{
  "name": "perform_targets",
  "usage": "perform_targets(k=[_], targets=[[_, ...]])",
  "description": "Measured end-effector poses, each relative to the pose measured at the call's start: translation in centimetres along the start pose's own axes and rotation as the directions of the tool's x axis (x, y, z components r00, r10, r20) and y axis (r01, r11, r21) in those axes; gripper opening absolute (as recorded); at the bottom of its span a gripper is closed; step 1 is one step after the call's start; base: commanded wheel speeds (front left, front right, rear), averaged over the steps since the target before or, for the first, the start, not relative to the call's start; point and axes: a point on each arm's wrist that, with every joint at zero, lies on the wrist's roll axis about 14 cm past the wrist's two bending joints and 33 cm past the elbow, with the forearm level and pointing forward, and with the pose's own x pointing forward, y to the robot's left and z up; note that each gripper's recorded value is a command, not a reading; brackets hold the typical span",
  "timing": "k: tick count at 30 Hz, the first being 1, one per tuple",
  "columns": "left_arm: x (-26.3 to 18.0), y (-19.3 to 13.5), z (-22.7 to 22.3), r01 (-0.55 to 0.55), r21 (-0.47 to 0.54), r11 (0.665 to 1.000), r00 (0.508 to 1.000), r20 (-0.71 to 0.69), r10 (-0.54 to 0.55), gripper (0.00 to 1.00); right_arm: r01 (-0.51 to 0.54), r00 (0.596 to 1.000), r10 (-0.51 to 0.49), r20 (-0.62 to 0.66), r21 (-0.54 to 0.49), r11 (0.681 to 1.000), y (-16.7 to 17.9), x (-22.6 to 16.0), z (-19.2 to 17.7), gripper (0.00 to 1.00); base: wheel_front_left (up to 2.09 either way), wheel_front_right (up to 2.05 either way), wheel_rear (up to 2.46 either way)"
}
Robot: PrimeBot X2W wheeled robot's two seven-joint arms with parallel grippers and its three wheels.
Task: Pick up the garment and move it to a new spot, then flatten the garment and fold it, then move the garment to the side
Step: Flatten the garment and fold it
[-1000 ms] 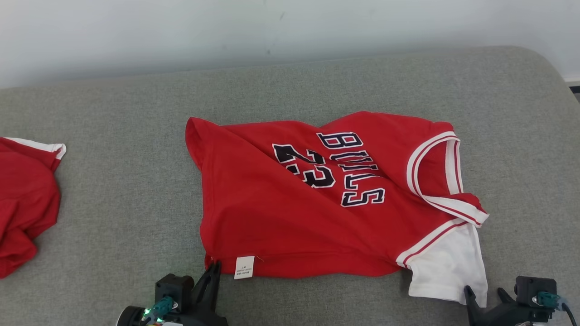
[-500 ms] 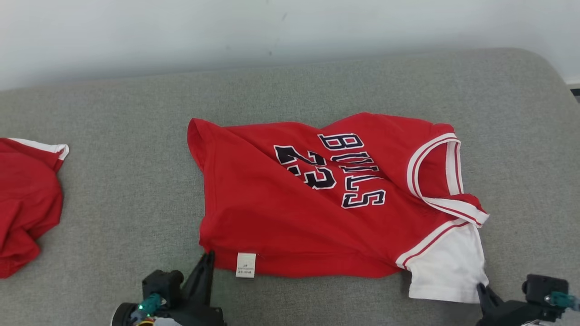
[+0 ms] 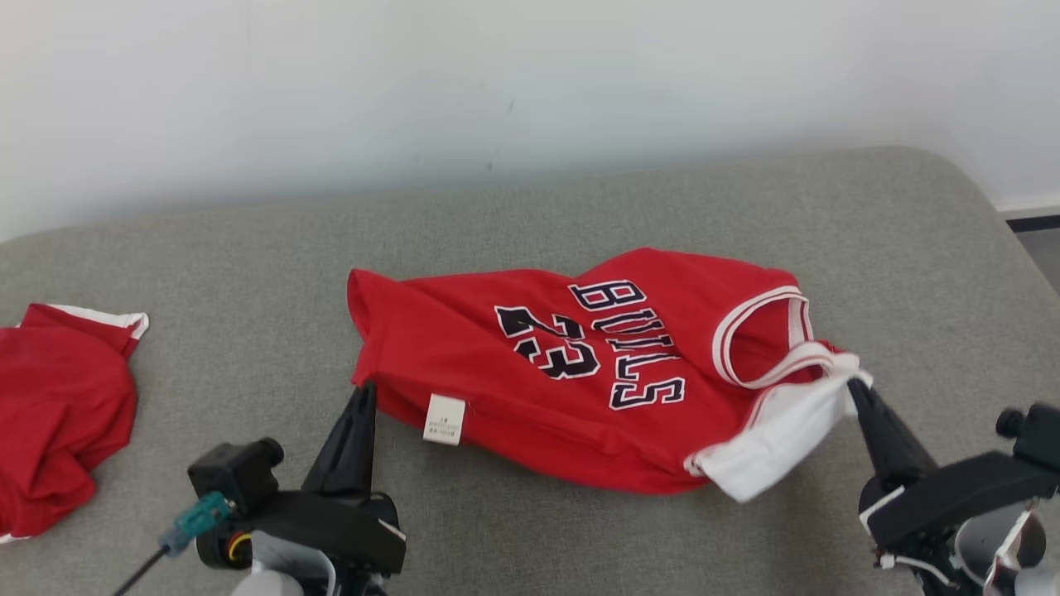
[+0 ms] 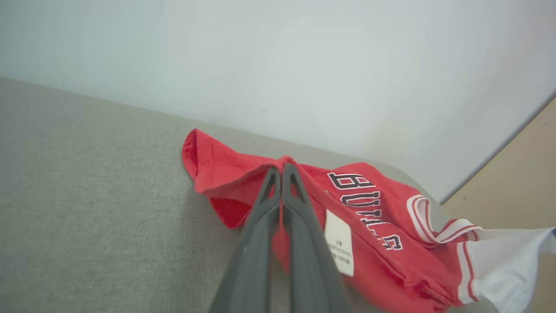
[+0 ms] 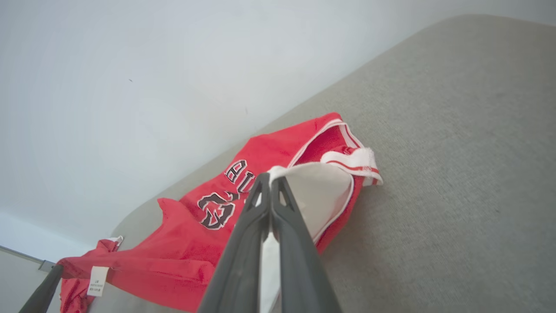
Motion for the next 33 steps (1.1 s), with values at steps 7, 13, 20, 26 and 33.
perform_targets(k=[7,13,20,26,33], targets=[[0.7,-2.1,4.2,0.071,-0.072,0.995,0.994,0.09,-0.064,0.0,-0.148,0.978,0.149,0.145,-0.012,0.989,4.7,-0.1,6.0,0.0,0.0,0.0,0.0],[2.3,-3.8,8.2,0.14,-0.117,0.983,0.977,0.18,-0.117,0.0,-0.262,0.913,0.282,0.294,-0.109,0.959,9.1,-0.3,12.5,0.0,0.0,0.0,0.0],[6.1,-5.0,12.5,0.205,-0.146,0.968,0.956,0.243,-0.166,0.0,-0.3,0.852,0.37,0.371,-0.234,0.925,12.7,2.2,17.9,0.0,0.0,0.0,0.0],[10.5,-3.4,14.9,0.196,-0.24,0.951,0.956,0.264,-0.131,0.0,-0.312,0.857,0.399,0.328,-0.286,0.906,14.7,7.0,18.9,0.0,0.0,0.0,0.0],[16.2,-2.7,19.1,0.229,-0.232,0.945,0.933,0.329,-0.145,0.0,-0.273,0.78,0.41,0.472,-0.332,0.903,15.9,11.8,24.3,0.0,0.0,0.0,0.0]])
